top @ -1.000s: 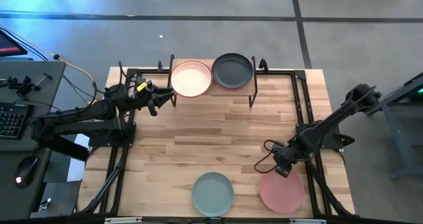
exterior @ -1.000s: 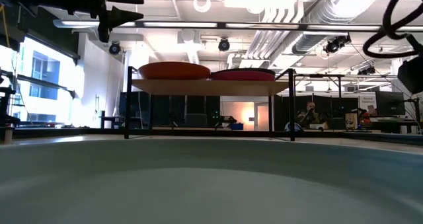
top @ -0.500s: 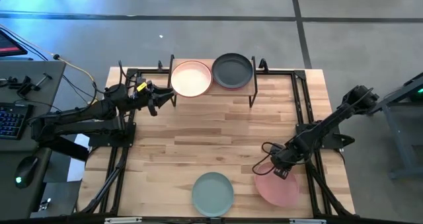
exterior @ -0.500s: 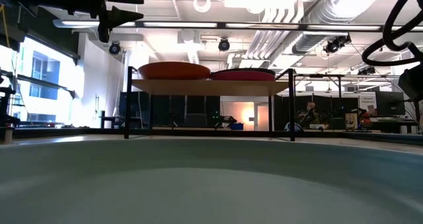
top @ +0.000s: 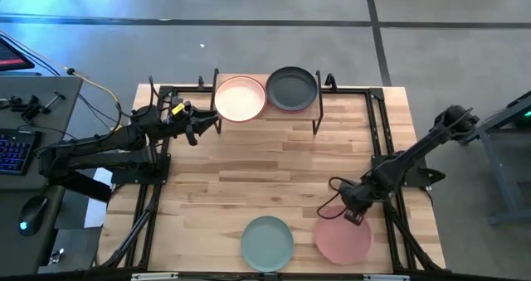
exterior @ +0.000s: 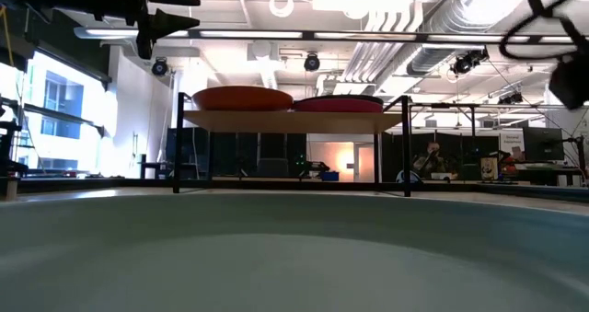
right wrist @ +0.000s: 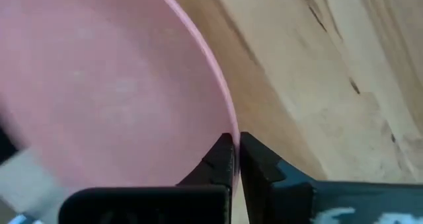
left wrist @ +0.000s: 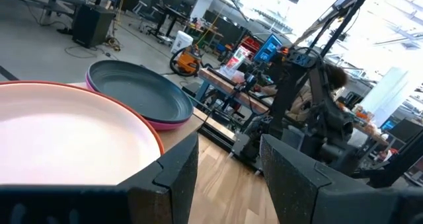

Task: Place and stack plates onto a shelf
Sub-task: Stack the light pink plate on top of the black plate on the shelf

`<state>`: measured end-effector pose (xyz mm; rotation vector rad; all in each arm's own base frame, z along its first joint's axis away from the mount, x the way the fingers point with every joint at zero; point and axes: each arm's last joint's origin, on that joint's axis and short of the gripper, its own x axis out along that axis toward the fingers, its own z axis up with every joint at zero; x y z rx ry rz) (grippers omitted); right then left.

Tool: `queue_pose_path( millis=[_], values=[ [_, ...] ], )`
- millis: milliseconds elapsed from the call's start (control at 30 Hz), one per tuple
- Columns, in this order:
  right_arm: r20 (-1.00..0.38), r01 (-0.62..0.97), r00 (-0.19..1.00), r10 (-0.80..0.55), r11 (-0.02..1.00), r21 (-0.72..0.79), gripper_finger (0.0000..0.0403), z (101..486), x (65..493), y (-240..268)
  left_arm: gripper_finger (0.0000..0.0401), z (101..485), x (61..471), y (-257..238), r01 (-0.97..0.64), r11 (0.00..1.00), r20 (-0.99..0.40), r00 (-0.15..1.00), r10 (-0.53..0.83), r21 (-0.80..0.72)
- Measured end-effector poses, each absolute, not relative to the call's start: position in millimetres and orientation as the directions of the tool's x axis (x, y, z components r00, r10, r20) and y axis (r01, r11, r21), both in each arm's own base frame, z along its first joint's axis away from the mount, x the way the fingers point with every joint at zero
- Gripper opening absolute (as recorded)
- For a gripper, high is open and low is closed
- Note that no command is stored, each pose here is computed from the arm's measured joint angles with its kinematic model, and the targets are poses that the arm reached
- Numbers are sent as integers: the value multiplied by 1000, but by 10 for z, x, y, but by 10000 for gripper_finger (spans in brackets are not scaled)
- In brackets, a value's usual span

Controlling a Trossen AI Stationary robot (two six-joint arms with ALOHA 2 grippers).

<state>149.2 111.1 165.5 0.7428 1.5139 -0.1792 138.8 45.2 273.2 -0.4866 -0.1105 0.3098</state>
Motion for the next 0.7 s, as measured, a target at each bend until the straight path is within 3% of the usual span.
queue_pose_path(
  millis=[333,700],
  values=[
    [-876,465,310,369,745,478,0,2503,1821,848,154,2731,1388,452,-267,838,31,947,319,-476],
    [-817,382,537,211,802,459,0,3419,2257,-56,154,2731,1388,452,-262,827,31,947,319,-497]
  ],
)
